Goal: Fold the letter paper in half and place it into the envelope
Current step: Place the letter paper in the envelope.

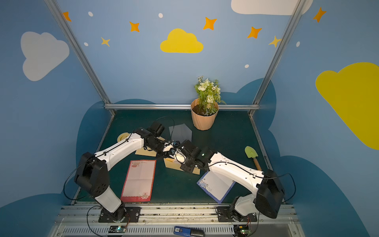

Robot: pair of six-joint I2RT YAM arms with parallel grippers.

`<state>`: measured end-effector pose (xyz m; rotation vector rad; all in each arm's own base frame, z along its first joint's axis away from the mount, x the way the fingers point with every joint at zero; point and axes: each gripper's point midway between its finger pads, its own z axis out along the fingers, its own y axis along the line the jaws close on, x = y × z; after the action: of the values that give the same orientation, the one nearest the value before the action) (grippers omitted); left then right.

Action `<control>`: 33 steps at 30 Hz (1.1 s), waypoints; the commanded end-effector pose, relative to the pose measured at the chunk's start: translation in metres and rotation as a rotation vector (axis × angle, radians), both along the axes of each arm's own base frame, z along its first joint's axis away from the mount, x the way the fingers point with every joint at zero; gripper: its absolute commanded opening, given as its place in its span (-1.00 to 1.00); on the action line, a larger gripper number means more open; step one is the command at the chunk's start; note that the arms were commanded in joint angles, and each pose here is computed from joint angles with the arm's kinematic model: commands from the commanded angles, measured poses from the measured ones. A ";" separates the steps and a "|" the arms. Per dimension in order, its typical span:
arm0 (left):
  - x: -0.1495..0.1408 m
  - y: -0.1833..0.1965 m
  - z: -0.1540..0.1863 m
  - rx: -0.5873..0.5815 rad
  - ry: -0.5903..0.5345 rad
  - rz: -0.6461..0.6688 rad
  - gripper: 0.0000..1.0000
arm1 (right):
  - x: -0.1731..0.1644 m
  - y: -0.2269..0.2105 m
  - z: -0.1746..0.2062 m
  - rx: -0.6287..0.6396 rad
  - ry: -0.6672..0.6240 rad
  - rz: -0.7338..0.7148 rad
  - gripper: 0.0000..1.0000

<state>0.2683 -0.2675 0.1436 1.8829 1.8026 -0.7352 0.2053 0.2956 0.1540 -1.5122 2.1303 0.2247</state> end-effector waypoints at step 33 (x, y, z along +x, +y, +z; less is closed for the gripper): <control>-0.013 -0.007 0.006 -0.032 0.068 -0.028 -0.93 | 0.041 0.018 -0.002 0.183 -0.004 -0.308 -0.85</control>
<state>0.2823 -0.2651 0.1465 1.8285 1.8299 -0.7127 0.2202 0.3077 0.1193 -1.3034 2.2993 0.2477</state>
